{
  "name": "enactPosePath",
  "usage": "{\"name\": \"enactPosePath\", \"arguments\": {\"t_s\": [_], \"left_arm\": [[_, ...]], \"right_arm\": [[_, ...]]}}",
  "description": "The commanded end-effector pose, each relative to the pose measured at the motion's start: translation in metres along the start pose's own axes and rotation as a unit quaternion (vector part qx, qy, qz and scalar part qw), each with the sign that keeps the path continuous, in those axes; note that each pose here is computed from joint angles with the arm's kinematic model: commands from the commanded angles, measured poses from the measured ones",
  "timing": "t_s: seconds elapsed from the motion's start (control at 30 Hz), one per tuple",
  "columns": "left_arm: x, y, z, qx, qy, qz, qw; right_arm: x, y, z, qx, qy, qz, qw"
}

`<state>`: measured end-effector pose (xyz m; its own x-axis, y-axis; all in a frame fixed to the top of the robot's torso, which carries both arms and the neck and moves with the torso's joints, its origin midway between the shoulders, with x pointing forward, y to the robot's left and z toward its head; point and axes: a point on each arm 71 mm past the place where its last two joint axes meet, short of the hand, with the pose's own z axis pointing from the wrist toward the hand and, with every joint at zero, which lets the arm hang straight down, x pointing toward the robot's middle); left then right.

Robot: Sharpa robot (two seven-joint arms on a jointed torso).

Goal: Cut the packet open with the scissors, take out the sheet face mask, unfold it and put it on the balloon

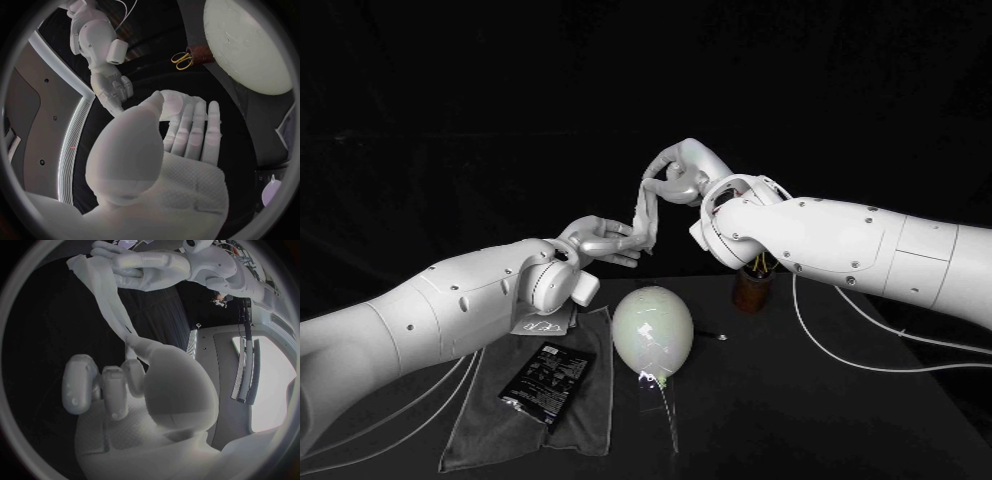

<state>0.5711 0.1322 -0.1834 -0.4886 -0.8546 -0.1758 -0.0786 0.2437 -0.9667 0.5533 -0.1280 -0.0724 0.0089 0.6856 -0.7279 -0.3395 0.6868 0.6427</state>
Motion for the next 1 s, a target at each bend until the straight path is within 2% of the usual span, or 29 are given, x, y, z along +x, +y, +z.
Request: {"name": "enactPosePath", "arguments": {"t_s": [0.03, 0.37, 0.67, 1.0], "left_arm": [[0.0003, -0.0028, 0.0008, 0.012, -0.010, -0.005, 1.000], [0.0002, -0.0079, 0.0009, 0.045, -0.021, -0.005, 0.999], [0.0059, -0.0146, 0.0004, 0.079, -0.006, -0.017, 0.997], [0.0023, -0.0159, -0.0006, 0.089, -0.018, -0.038, 0.995]], "right_arm": [[0.000, 0.002, -0.001, -0.006, 0.000, -0.003, 1.000], [0.002, 0.004, -0.002, -0.008, 0.007, -0.002, 1.000], [0.003, 0.004, -0.002, -0.005, 0.010, -0.003, 1.000], [0.001, 0.001, 0.000, 0.000, 0.009, -0.005, 1.000]]}}
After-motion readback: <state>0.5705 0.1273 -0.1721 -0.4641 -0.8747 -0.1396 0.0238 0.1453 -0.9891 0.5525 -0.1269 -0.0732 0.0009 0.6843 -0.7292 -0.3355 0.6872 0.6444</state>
